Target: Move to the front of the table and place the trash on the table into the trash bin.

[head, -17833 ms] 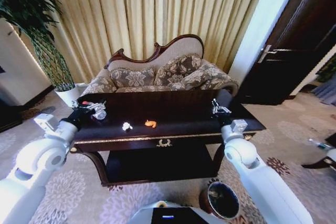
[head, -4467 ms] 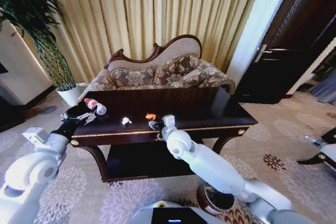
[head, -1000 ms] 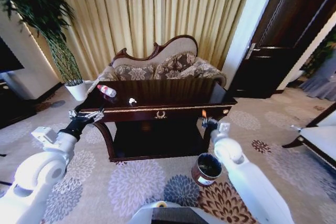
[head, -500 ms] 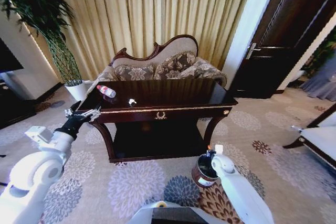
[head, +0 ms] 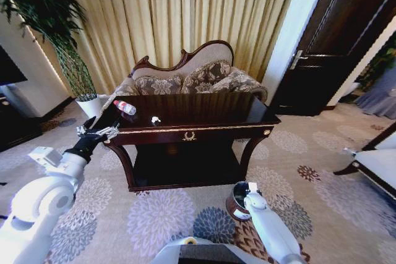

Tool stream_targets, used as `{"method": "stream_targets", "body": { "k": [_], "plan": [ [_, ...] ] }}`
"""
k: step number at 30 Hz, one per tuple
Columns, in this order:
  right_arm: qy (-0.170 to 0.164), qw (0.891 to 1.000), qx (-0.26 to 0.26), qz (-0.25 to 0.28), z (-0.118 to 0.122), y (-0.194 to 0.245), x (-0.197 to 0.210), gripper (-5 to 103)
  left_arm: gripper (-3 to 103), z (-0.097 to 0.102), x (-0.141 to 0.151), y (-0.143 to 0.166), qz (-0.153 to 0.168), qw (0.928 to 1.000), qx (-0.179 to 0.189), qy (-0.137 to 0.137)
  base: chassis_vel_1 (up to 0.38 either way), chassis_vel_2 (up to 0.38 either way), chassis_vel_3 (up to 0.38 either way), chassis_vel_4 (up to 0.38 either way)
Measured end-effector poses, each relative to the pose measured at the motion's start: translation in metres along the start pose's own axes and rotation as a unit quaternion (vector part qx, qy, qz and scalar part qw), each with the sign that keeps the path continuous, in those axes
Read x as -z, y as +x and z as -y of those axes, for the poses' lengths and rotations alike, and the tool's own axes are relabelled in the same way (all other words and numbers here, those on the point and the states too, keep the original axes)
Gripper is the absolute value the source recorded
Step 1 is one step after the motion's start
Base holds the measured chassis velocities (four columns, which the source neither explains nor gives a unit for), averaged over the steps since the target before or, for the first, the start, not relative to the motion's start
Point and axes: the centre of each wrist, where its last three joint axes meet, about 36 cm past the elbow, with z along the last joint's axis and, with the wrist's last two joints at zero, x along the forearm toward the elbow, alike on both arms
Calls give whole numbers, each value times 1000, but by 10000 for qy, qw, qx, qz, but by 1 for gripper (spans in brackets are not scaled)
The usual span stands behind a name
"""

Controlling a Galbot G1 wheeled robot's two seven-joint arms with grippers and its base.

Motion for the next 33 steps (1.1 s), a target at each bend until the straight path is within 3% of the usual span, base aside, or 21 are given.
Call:
{"method": "stream_targets", "body": {
  "k": [7, 11, 12, 14, 17, 18, 21, 22, 25, 26, 29, 30, 31, 32, 33],
  "plan": [
    [121, 9998, -30, 156, 8, 0, 4, 39, 100, 1, 2, 1, 19, 10000, -42, -7, 0, 0, 0, 0],
    [111, 9997, -59, 205, 12, -1, 6, 44, 100, 2, 2, 1, 20, 10000, -55, -4, 0, 0, 0, 0],
    [64, 9995, -76, 300, 14, -1, 7, 50, 100, 2, 2, 1, 19, 10000, -60, -5, 0, 0, 0, 0],
    [-55, 9987, -69, 510, 17, 2, 11, 56, 100, 2, 2, 1, 20, 10000, -66, -4, 0, 0, 0, 0],
    [-618, 9818, 258, 1777, 29, 35, 42, 72, 100, 3, 3, 1, 28, 10000, -79, 3, 0, 0, 0, 0],
    [-618, 9818, 258, 1777, 29, 35, 42, 72, 100, 3, 3, 1, 28, 10000, -79, 3, 0, 0, 0, 0],
    [-926, 9487, 694, 2944, 37, 82, 75, 88, 100, 3, 2, 1, 35, 9999, -96, 16, 0, 0, 0, 0],
    [-926, 9487, 694, 2944, 37, 82, 75, 88, 100, 3, 2, 1, 35, 9999, -96, 16, 0, 0, 0, 0],
    [-1026, 9038, 1399, 3913, 40, 144, 99, 99, 100, 4, -5, 0, 1, 9999, -102, 30, 0, 0, 0, 0],
    [-1026, 9038, 1399, 3913, 40, 144, 99, 99, 100, 4, -5, 0, 1, 9999, -102, 30, 0, 0, 0, 0],
    [-1165, 8592, 2058, 4537, 36, 203, 119, 100, 100, 4, -6, -3, 13, 9999, -114, 45, 0, 0, 0, 0],
    [-1165, 8592, 2058, 4537, 36, 203, 119, 100, 100, 4, -6, -3, 13, 9999, -114, 45, 0, 0, 0, 0],
    [-1278, 8403, 2291, 4745, 34, 224, 129, 100, 100, 3, -6, -5, 32, 9999, -115, 50, 0, 0, 0, 0],
    [-1278, 8403, 2291, 4745, 34, 224, 129, 100, 100, 3, -6, -5, 32, 9999, -115, 50, 0, 0, 0, 0],
    [-1342, 8323, 2401, 4812, 32, 234, 134, 100, 100, 3, -6, -6, 42, 9999, -116, 50, 0, 0, 0, 0]
  ]
}}
